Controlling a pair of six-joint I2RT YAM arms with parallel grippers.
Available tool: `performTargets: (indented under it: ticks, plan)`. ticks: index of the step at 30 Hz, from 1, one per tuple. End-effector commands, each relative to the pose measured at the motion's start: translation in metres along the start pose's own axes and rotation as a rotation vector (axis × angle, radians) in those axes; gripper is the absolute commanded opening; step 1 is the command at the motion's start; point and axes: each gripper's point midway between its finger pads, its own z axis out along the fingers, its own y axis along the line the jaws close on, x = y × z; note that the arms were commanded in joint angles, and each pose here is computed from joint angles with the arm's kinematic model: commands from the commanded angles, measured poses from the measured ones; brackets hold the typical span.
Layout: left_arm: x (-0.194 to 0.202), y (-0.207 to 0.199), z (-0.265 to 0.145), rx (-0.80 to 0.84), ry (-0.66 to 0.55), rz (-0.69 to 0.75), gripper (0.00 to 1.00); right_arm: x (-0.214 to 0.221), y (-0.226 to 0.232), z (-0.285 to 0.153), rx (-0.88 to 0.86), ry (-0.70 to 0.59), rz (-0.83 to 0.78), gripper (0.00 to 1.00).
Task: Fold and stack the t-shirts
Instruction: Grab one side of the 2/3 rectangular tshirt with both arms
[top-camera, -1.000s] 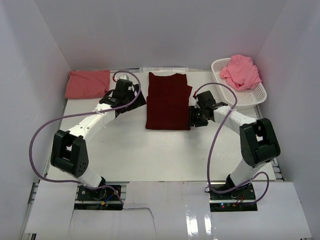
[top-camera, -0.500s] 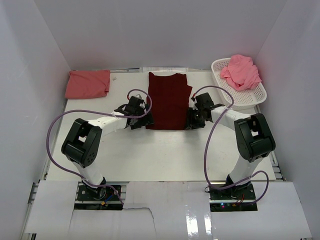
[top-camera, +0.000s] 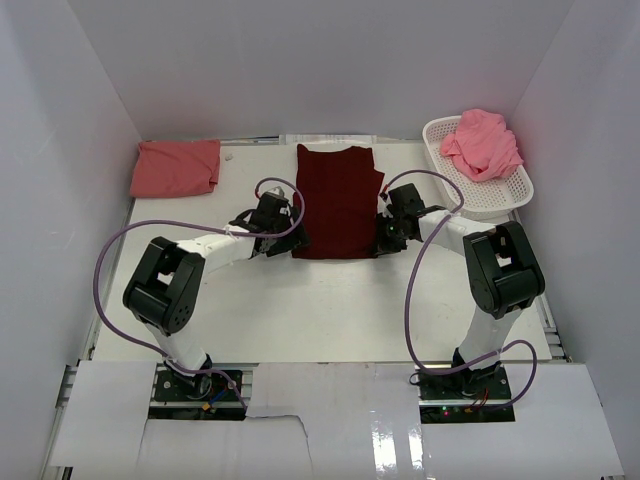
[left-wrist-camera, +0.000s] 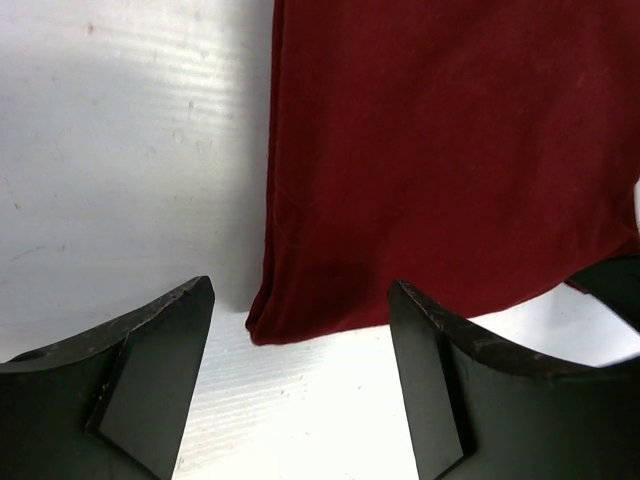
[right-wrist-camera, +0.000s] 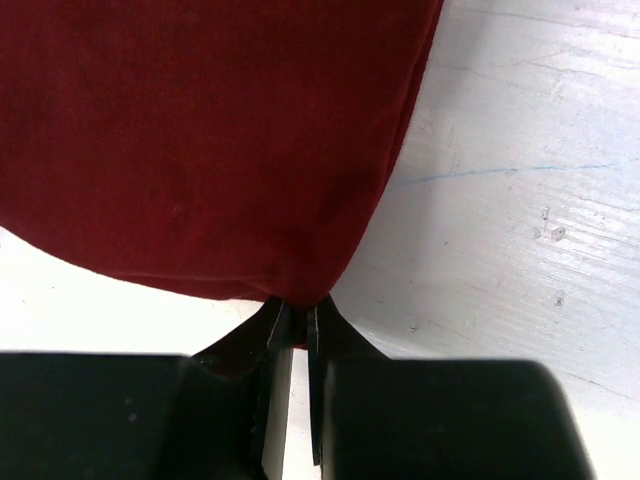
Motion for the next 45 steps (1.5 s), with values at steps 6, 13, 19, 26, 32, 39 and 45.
performTargets:
  ticks: [6,13,19,26,32,39,45]
  plan:
    - [0.020,-0.011,-0.017,0.076,0.042,-0.025,0.81,-0.003,-0.001,0.001,0.008,-0.007,-0.010,0.08]
    - [0.027,-0.006,-0.012,0.057,0.039,-0.028,0.67,-0.006,0.000,0.000,0.006,-0.009,-0.019,0.08]
    - [0.012,0.001,0.006,-0.020,-0.006,-0.013,0.62,-0.006,0.001,-0.003,0.002,-0.011,-0.027,0.08]
    - [0.001,0.012,0.000,-0.094,-0.064,-0.030,0.63,-0.005,-0.001,-0.006,0.011,-0.009,-0.035,0.08]
    - [0.000,0.023,-0.007,-0.127,-0.080,-0.048,0.58,-0.003,-0.001,-0.004,0.011,-0.003,-0.035,0.08]
    - [0.006,0.023,0.009,-0.126,-0.042,-0.057,0.34,-0.002,-0.001,-0.005,0.007,-0.006,-0.036,0.08]
    - [0.019,0.011,0.020,-0.057,0.024,-0.074,0.37,-0.001,-0.002,-0.006,0.016,-0.003,-0.039,0.08]
